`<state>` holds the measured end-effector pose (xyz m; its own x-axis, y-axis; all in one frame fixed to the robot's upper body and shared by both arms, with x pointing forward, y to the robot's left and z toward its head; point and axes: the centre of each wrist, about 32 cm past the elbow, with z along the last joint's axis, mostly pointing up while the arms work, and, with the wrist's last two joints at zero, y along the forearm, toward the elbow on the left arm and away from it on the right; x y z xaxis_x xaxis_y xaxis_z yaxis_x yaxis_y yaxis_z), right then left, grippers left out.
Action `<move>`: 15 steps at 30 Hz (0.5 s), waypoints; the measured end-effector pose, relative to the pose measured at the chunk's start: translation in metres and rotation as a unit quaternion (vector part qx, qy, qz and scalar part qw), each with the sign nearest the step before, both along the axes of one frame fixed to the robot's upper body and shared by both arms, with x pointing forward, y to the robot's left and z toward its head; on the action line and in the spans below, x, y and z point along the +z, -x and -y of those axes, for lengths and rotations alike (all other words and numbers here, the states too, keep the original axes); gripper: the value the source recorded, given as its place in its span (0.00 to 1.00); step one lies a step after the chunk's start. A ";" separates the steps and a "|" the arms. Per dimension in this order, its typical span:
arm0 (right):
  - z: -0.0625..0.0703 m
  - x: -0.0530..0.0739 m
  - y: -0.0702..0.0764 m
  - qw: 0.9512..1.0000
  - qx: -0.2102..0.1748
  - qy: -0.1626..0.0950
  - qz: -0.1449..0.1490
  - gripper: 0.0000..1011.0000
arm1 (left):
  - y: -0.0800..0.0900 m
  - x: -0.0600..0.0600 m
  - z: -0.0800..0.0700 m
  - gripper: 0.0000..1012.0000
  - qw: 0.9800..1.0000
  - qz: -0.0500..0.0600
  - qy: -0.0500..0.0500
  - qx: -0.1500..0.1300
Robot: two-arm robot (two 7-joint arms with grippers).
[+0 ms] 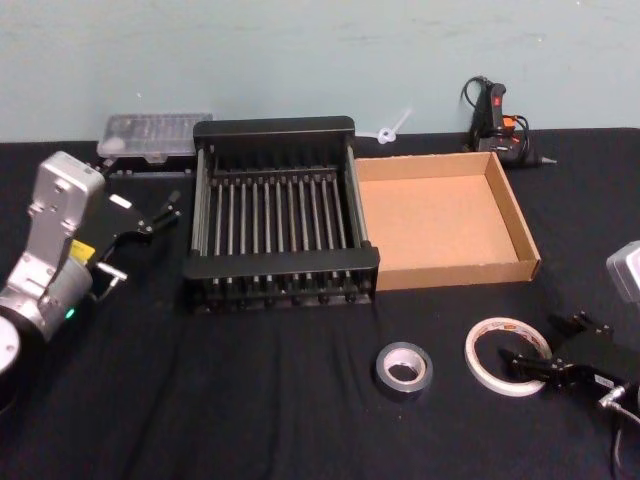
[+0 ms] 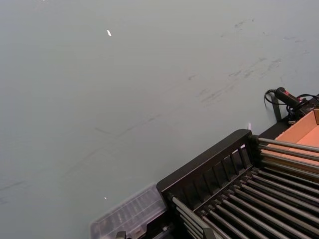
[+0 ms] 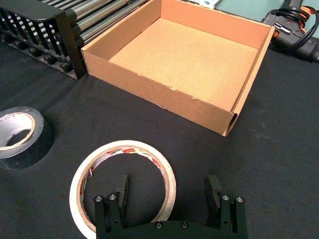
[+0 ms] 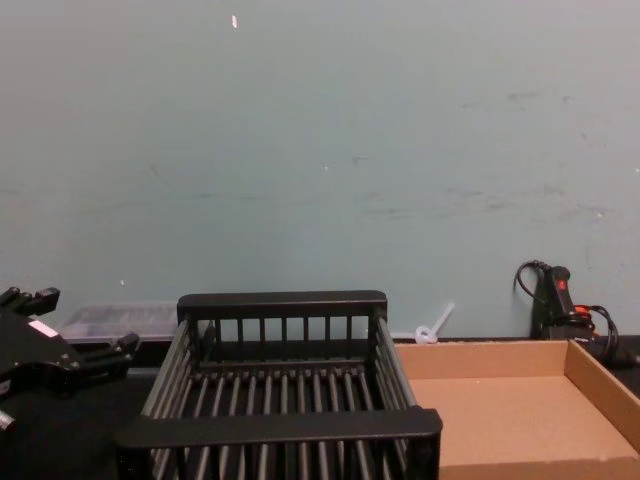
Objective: Pick up the white tape and place it into the black box , Pick up the silver tape and place it into the brown box.
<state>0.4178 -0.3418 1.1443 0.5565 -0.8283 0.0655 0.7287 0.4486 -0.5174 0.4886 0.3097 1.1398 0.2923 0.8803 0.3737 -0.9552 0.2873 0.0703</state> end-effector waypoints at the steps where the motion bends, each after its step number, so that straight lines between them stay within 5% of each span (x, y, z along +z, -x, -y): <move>1: 0.000 0.000 0.000 1.000 0.000 0.000 0.000 0.99 | 0.000 0.000 0.000 0.99 1.000 0.000 0.000 0.000; 6: 0.000 0.000 0.000 1.000 0.000 0.000 0.000 0.98 | 0.000 0.000 0.000 0.99 1.000 0.000 0.000 0.000; 15: 0.000 0.000 0.000 1.000 0.001 0.000 0.001 0.76 | 0.000 0.000 0.000 0.99 1.000 0.000 0.000 0.000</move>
